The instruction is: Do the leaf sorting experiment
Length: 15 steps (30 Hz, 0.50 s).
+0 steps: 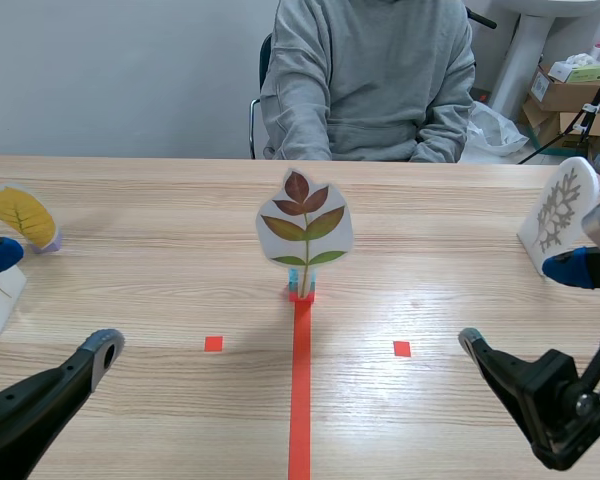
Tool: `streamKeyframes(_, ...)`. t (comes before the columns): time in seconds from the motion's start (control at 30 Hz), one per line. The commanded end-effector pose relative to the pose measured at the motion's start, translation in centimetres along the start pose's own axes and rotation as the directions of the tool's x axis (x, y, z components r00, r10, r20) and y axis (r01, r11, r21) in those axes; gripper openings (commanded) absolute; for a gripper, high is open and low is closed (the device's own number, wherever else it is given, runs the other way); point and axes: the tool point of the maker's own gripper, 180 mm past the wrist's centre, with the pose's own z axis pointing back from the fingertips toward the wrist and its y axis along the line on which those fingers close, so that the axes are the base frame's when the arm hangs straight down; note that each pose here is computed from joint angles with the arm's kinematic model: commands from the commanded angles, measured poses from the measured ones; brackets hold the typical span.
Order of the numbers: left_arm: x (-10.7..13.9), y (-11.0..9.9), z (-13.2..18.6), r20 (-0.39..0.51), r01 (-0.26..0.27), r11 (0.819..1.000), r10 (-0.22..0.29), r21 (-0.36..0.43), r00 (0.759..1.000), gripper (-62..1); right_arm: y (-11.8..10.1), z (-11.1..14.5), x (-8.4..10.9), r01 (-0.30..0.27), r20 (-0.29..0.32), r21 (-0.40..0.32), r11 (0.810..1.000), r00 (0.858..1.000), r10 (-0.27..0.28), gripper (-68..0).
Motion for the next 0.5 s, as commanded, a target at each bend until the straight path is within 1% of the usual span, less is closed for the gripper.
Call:
streamKeyframes(0.0, 0.6, 0.1, -0.1, 0.024, -0.004, 1.0, 0.004, 0.002, 1.0, 1.4, -0.4, -0.1, 0.7, -0.007, 0.027, -0.009, 1.0, 1.0, 0.008, -11.9)
streamKeyframes(0.1, 0.6, 0.1, -0.1, 0.024, -0.004, 1.0, 0.004, 0.002, 1.0, 1.4, -0.4, -0.1, 0.6, -0.007, 0.023, -0.009, 1.0, 1.0, 0.008, -11.9)
streamKeyframes(0.2, 0.6, 0.1, -0.1, 0.024, -0.004, 1.0, 0.004, 0.002, 1.0, 1.4, -0.4, -0.1, 0.3, -0.015, 0.005, -0.01, 1.0, 1.0, 0.015, -11.9)
streamKeyframes(0.33, 0.6, 0.1, -0.1, 0.024, -0.004, 1.0, 0.004, 0.002, 1.0, 1.4, -0.9, -0.3, -0.1, -0.089, -0.017, -0.025, 0.996, 0.996, 0.088, -11.9)
streamKeyframes(0.4, 0.6, 0.1, -0.1, 0.024, -0.004, 1.0, 0.004, 0.002, 1.0, 1.4, -1.5, -0.7, -0.5, -0.109, -0.028, -0.027, 0.994, 0.994, 0.108, -11.9)
streamKeyframes(0.47, 0.6, 0.1, -0.1, 0.027, -0.01, 1.0, 0.01, 0.009, 1.0, 1.4, -2.0, -1.2, -1.3, -0.121, -0.042, -0.01, 0.993, 0.992, 0.121, -11.9)
